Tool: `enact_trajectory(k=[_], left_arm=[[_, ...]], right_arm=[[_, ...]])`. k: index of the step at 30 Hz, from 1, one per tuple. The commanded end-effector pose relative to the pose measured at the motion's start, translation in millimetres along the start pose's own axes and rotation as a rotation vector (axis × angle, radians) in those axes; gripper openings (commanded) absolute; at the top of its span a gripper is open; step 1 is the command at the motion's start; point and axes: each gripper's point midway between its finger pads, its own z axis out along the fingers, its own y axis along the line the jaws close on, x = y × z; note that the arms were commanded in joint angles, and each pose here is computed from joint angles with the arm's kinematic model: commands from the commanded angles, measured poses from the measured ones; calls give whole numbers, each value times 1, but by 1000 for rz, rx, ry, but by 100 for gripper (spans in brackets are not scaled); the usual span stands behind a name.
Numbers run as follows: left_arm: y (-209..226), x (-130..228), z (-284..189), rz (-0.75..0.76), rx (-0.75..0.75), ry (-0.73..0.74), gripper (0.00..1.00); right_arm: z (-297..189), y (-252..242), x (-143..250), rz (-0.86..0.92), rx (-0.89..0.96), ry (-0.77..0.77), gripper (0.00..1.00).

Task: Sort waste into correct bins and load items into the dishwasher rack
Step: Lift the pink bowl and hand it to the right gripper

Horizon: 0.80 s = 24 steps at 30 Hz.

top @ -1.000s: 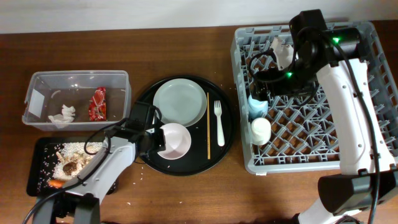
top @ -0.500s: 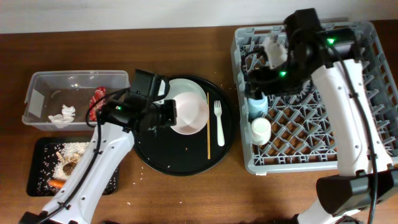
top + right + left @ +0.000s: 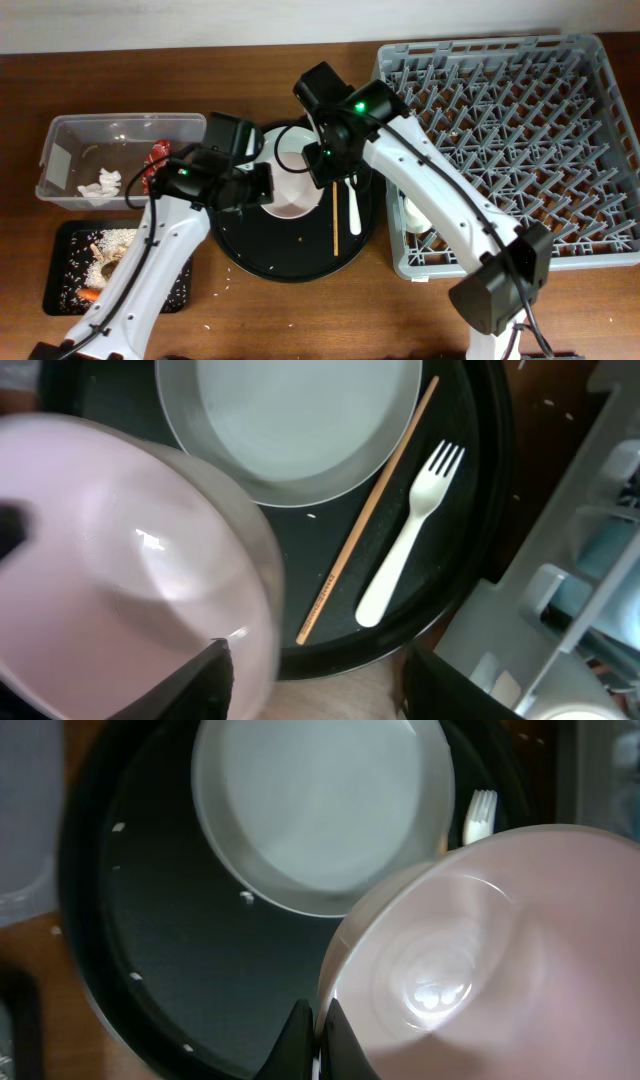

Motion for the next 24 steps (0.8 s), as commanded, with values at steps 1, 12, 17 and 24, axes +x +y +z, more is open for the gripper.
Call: enact_trajectory(k=[1, 12, 17, 24], left_arm=[[6, -9, -11, -55, 43, -14, 0], [-4, -5, -12, -37, 105, 10, 0], [-7, -5, -12, -36, 120, 15, 0], [-6, -5, -12, -36, 120, 12, 0]], right_arm=[[10, 0, 0, -1, 21, 14, 53], [9, 16, -8, 0, -68, -13, 13], [10, 16, -9, 0, -67, -14, 14], [15, 16, -9, -1, -68, -15, 4]])
